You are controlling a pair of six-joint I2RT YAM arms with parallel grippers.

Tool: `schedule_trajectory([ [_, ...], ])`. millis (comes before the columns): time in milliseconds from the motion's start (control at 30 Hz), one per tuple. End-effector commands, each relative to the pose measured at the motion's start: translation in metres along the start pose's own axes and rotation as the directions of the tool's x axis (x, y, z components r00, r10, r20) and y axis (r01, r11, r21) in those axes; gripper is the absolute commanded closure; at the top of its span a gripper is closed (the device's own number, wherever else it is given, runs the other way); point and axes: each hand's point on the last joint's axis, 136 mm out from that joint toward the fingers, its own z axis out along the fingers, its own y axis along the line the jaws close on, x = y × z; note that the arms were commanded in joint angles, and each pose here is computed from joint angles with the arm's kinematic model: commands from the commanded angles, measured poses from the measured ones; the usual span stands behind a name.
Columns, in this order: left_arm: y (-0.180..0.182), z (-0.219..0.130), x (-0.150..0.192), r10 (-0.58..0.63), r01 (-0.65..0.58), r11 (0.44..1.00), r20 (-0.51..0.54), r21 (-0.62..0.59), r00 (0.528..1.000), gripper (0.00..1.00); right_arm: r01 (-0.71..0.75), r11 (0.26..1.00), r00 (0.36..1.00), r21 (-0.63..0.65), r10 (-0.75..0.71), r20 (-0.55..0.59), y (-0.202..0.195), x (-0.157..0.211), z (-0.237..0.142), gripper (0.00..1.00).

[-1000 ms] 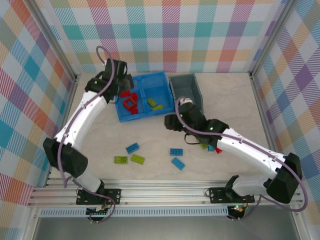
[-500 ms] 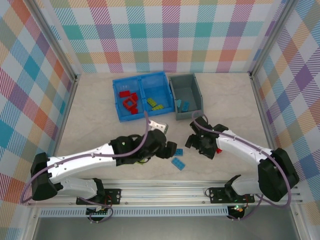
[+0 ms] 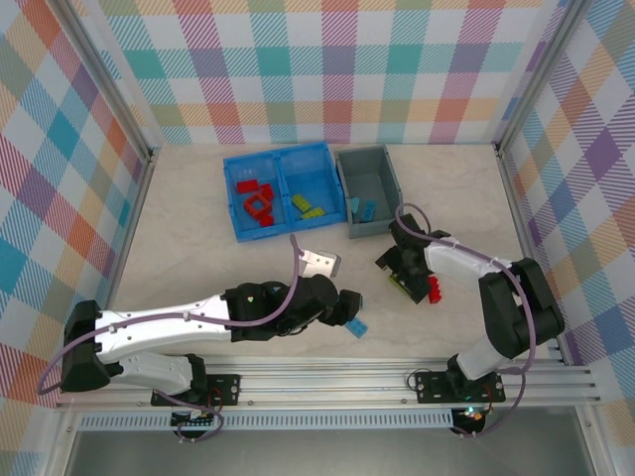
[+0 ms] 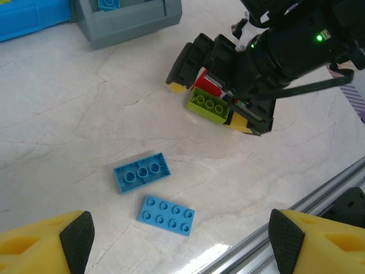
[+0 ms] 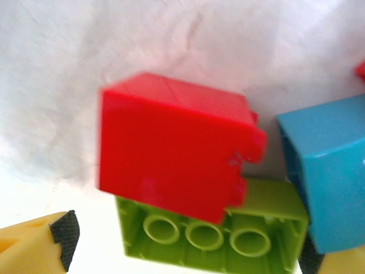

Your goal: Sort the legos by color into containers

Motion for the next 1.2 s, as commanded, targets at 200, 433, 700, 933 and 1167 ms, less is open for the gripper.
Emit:
schedule_trajectory([
  [200,0.008,-0.02,-0.012,-0.035,0.035,0.999,0.065,0.003,0.997,0.18,0.027,0.999,0.999,-0.028,-0.028,-0.027,0.006,0.001,0.0,0.19],
  [433,0.014,-0.021,-0.01,-0.043,0.044,0.999,0.069,-0.011,0.997,0.19,0.077,0.997,0.995,0.003,-0.077,-0.056,-0.002,0.015,0.005,0.15],
  [700,0.018,-0.027,-0.013,-0.059,0.06,0.998,0.084,-0.012,0.995,0.19,0.09,0.995,0.996,0.054,-0.09,0.007,-0.01,0.004,0.002,0.3],
  [933,0.026,-0.037,-0.02,-0.06,0.064,0.997,0.112,-0.036,0.992,0.19,0.204,0.979,0.977,0.028,-0.205,0.061,0.002,0.006,-0.016,0.39],
  [1167,0.067,-0.085,-0.055,-0.116,0.161,0.975,0.272,-0.152,0.955,0.2,0.519,0.848,0.844,-0.108,-0.488,0.223,0.085,0.05,-0.095,0.39],
])
